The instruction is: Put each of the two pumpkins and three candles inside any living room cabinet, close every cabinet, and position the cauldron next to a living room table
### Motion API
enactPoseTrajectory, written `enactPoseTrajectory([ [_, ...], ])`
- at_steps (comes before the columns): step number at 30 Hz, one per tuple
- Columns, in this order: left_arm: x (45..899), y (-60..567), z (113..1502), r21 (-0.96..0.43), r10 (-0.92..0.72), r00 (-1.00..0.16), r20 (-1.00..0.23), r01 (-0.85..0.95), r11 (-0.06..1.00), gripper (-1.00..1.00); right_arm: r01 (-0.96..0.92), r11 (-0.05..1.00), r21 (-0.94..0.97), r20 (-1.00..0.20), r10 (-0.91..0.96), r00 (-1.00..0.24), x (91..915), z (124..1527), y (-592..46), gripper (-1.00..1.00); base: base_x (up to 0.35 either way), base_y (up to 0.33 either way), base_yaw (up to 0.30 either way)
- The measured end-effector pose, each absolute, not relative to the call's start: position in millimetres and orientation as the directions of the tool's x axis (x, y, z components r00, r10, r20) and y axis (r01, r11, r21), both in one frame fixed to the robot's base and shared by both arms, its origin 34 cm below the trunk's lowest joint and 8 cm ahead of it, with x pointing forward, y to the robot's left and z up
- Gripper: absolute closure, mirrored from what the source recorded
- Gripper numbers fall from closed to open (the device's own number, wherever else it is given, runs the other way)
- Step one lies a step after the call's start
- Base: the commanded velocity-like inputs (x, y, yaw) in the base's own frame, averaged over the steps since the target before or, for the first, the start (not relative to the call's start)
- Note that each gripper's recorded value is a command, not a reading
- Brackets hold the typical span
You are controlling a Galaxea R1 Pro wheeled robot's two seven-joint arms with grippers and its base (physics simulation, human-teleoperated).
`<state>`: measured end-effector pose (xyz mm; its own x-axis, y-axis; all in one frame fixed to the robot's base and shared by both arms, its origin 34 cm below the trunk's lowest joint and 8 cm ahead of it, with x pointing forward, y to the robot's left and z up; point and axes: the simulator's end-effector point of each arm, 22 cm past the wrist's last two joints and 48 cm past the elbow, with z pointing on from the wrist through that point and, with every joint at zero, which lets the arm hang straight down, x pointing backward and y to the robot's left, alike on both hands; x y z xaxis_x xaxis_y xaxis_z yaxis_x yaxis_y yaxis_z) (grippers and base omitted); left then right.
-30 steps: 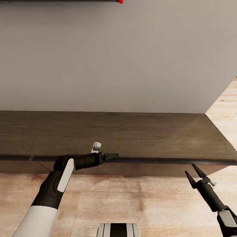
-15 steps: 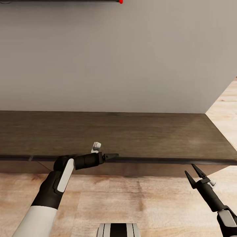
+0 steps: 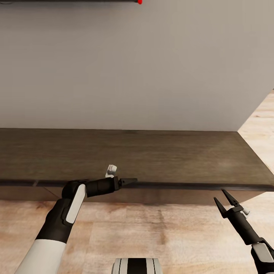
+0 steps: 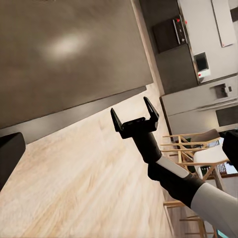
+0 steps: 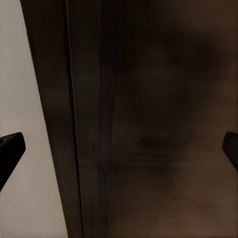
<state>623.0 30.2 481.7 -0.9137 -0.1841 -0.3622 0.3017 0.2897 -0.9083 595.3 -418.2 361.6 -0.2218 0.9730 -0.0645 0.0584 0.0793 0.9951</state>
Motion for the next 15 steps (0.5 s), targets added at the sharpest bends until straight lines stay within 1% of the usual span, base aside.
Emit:
enactPoseTrajectory([
  [6, 622.2, 30.2, 481.2, -0.909, -0.184, -0.914, -0.361, 0.300, 0.290, -1.00, 0.055, 0.077, 0.996, -0.063, 0.973, -0.221, 595.4, 362.5, -418.5, -1.00, 0.061, 0.000, 0.000],
  [15, 621.3, 30.4, 482.6, -0.906, -0.184, -0.912, -0.367, 0.306, 0.292, -1.00, 0.052, 0.076, 0.996, -0.063, 0.973, -0.222, 595.5, 363.1, -417.9, -1.00, 0.013, 0.000, 0.000],
])
